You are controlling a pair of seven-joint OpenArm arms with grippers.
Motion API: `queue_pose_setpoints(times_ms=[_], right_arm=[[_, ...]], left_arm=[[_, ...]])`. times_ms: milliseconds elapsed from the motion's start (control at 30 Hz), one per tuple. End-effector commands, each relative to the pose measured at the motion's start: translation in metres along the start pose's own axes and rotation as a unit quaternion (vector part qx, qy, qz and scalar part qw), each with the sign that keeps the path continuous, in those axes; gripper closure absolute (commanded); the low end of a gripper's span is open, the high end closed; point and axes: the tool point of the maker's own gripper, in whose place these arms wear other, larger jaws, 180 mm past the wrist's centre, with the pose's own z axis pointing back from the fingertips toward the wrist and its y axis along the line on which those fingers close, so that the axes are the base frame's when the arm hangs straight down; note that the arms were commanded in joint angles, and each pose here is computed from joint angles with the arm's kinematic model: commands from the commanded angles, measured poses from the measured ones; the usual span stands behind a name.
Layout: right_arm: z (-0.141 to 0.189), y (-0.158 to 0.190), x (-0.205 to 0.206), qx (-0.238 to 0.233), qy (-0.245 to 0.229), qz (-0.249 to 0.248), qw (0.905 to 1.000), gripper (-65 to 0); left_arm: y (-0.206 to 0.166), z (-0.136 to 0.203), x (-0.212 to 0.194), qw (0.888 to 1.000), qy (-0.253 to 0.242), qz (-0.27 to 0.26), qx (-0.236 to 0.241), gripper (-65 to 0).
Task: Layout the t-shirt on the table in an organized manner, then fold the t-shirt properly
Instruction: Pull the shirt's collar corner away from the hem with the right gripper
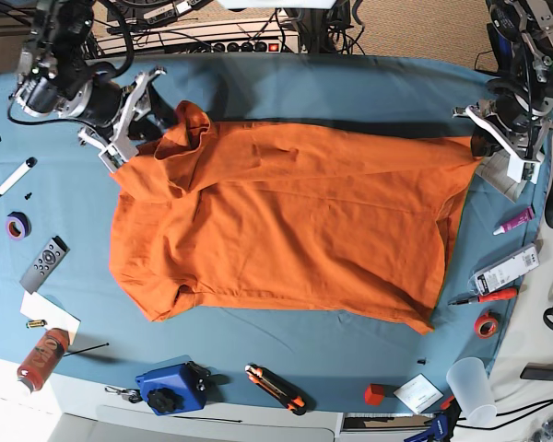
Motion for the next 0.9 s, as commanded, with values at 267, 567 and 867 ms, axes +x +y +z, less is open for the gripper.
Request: queue_pose_setpoints(times_ms=[267, 567, 867], right_arm=[[-0.027, 0.012, 0.016, -0.036, -0.01, 0.097, 0.9946, -21.9], [-0.045, 0.027, 0.02, -0.049, -0.01, 0.112, 0.9925, -21.9], [-0.044, 0.023, 0.02, -0.06, -0.007, 0.103, 0.9928, 0.0]], left_arm=[[0.0, 0.004, 0.014, 1.0, -0.028, -0.006, 0.0, 0.0], [-0.001, 0.004, 0.013, 1.0, -0.028, -0.007, 0.0, 0.0], [-0.008, 0.004, 0.017, 0.999, -0.038, 0.0, -0.021, 0.0]])
